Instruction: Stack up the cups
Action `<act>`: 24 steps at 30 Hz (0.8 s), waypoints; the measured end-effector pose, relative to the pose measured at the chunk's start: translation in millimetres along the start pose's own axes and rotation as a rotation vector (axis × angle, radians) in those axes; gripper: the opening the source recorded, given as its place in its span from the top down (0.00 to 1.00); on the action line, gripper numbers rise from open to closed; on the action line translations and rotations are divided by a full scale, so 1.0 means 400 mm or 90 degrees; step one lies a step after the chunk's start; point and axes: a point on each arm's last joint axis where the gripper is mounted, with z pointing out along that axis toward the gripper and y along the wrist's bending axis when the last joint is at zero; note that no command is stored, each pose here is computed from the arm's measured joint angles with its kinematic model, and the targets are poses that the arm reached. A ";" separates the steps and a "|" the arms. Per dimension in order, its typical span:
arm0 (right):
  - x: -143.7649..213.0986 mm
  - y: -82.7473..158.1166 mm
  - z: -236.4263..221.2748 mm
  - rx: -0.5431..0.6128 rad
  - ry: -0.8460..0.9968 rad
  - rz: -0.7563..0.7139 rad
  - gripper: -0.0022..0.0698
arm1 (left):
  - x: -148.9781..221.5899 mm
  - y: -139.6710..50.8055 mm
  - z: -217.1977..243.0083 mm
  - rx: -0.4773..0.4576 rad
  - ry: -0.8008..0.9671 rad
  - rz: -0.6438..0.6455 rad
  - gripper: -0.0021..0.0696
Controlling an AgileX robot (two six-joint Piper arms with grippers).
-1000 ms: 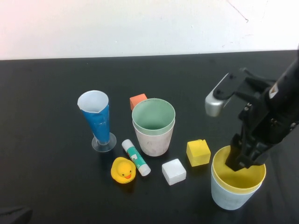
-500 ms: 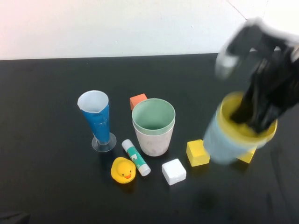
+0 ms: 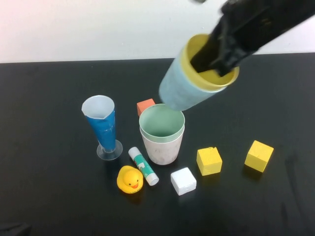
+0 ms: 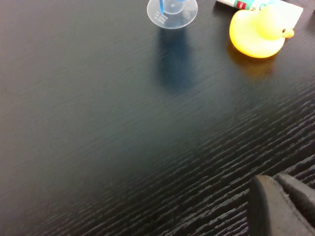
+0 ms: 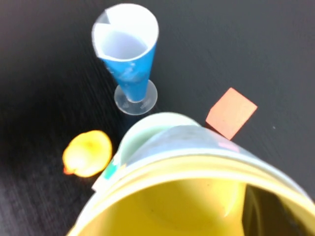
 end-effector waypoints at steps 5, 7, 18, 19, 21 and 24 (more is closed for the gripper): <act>-0.007 -0.035 0.116 -0.032 0.039 0.005 0.88 | 0.000 0.000 0.000 -0.001 0.000 0.001 0.97; -0.008 -0.042 0.144 -0.041 0.050 0.007 0.88 | 0.000 0.000 0.000 -0.001 0.000 0.001 0.97; 0.007 -0.054 0.195 -0.069 0.096 0.043 0.66 | -0.001 0.002 0.000 -0.007 -0.002 0.006 0.97; 0.005 -0.053 0.191 -0.070 0.096 0.048 0.64 | -0.001 0.003 0.000 -0.008 -0.002 0.007 0.97; -0.006 -0.051 0.173 -0.067 0.089 0.052 0.64 | -0.001 0.003 0.000 -0.009 -0.002 0.008 0.97; -0.024 -0.039 0.124 -0.053 0.066 0.043 0.65 | 0.001 0.005 -0.002 -0.012 0.000 0.009 0.97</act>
